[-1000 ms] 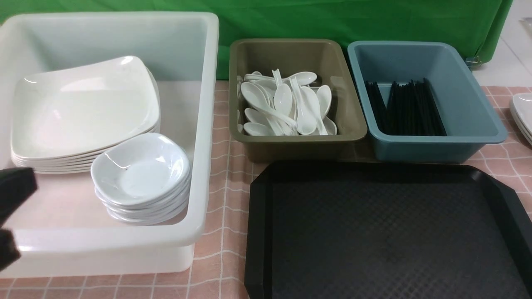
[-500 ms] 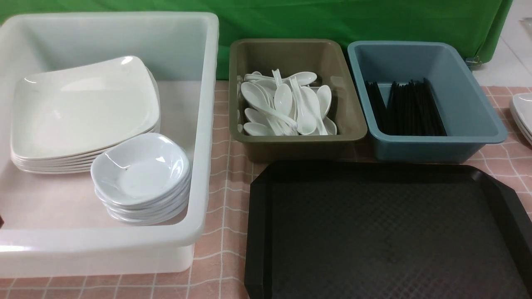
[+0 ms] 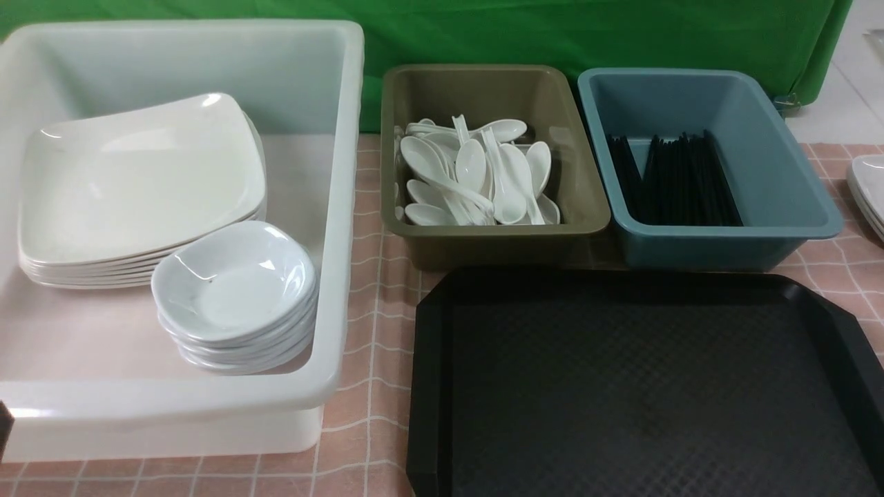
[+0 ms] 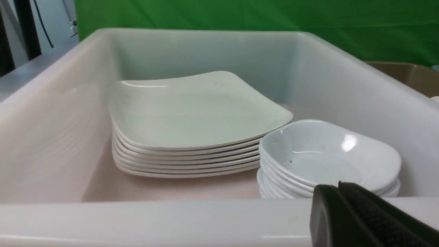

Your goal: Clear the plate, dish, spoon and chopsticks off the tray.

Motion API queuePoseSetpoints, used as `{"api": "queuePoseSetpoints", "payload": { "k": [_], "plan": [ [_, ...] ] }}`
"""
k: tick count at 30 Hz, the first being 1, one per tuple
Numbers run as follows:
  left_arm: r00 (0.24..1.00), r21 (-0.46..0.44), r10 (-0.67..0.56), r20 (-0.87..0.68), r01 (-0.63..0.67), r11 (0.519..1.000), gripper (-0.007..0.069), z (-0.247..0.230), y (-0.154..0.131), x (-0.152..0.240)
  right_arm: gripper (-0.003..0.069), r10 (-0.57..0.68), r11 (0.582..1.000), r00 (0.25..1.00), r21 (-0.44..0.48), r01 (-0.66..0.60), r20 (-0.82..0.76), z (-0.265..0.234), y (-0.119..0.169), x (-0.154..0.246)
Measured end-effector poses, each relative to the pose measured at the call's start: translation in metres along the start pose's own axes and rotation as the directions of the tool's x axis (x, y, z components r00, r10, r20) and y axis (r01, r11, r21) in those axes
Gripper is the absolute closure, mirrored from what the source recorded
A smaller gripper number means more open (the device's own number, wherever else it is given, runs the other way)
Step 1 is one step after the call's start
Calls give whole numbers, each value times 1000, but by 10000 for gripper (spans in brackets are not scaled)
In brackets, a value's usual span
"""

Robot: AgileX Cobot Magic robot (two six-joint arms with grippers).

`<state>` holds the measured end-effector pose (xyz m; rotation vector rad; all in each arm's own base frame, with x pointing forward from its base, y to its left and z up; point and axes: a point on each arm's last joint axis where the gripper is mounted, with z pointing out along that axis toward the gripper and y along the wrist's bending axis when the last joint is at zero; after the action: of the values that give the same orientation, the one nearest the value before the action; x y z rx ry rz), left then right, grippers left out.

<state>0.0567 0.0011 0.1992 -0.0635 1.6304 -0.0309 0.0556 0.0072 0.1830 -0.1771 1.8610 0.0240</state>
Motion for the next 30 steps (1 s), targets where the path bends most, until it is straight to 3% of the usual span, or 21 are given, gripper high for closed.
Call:
{"api": "queuePoseSetpoints", "payload": {
  "k": [7, 30],
  "plan": [
    [997, -40, -24, -76, 21, 999, 625, 0, 2, 8, 435, 0, 1000, 1000, 0, 0, 0, 0, 0, 0],
    [996, -41, -28, -79, 25, 999, 625, 0, 2, 8, 419, 0, 1000, 1000, 0, 0, 0, 0, 0, 0]
  ]
}}
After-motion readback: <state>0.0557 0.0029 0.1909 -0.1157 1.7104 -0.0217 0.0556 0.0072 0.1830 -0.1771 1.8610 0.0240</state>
